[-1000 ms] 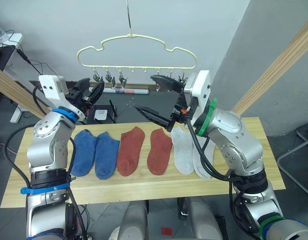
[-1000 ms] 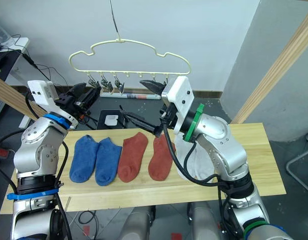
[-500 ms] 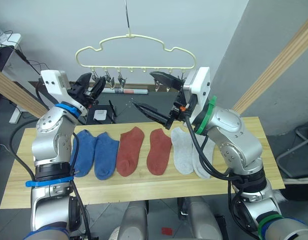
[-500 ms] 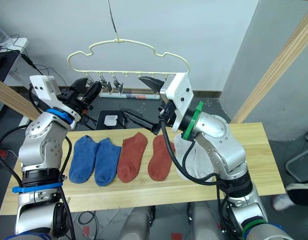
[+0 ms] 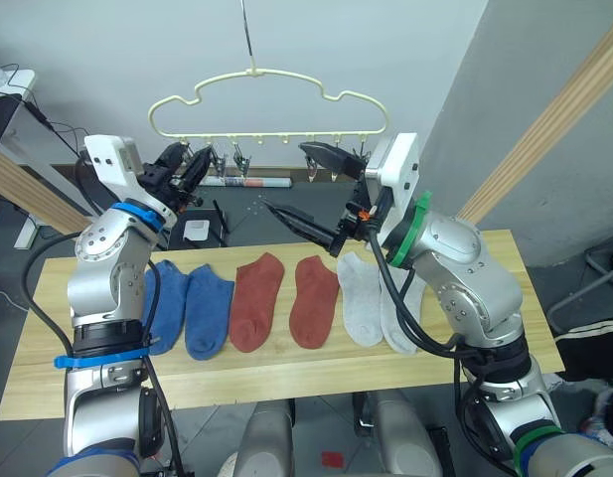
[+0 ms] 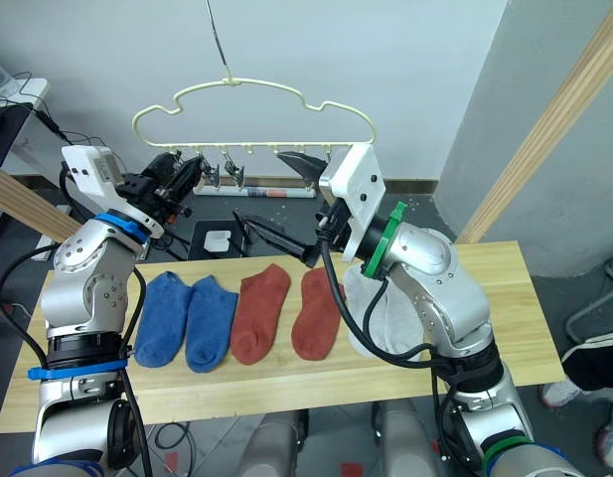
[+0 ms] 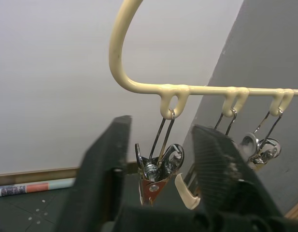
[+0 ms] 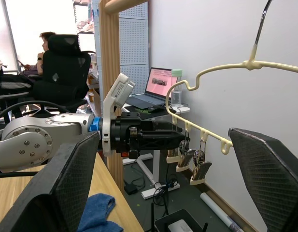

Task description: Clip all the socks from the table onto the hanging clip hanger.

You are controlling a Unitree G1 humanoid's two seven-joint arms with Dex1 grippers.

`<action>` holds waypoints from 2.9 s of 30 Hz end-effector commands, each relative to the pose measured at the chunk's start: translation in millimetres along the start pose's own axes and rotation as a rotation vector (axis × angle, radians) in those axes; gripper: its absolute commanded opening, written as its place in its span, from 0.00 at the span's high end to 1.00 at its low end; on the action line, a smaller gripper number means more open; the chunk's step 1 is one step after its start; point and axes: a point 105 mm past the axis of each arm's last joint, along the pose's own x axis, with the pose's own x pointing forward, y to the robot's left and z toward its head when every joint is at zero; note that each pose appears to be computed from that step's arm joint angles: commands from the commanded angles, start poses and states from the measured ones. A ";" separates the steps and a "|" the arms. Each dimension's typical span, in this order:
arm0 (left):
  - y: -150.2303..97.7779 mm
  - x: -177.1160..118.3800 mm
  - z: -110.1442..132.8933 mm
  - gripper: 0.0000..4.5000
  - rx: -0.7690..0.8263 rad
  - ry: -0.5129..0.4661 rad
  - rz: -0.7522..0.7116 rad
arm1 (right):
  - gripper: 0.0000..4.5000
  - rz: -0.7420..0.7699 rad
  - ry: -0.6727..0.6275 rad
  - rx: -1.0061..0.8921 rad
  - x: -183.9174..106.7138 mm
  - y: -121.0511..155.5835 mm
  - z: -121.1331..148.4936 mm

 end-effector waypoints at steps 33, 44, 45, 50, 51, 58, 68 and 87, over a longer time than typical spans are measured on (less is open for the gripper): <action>-4.5 -27.0 9.9 1.00 0.038 0.122 -0.026 | 0.00 -0.338 1.019 0.162 -186.3 -48.3 -207.0; -5.5 -29.9 9.9 1.00 0.031 0.128 -0.019 | 0.28 -0.290 1.075 0.114 -201.1 -44.9 -217.1; -5.0 -30.0 9.8 1.00 0.029 0.129 -0.016 | 0.35 -0.281 1.072 0.107 -200.6 -44.5 -216.7; -5.1 -30.9 5.7 1.00 -0.020 0.157 -0.014 | 0.76 -0.236 1.048 0.034 -197.9 -43.9 -211.6; -5.8 -31.1 4.3 1.00 -0.035 0.168 -0.018 | 0.84 -0.225 1.041 0.016 -196.9 -44.0 -209.9; -20.3 -45.2 -10.4 1.00 -0.526 0.377 -0.098 | 1.00 -0.073 0.718 -0.114 -123.8 -28.8 -133.1; -26.2 -38.3 0.2 1.00 -0.928 0.398 -0.131 | 1.00 0.049 0.506 -0.213 -21.3 15.7 -103.0; -29.1 -35.6 1.5 1.00 -1.008 0.401 -0.087 | 1.00 0.013 0.440 -0.373 37.8 5.9 -91.3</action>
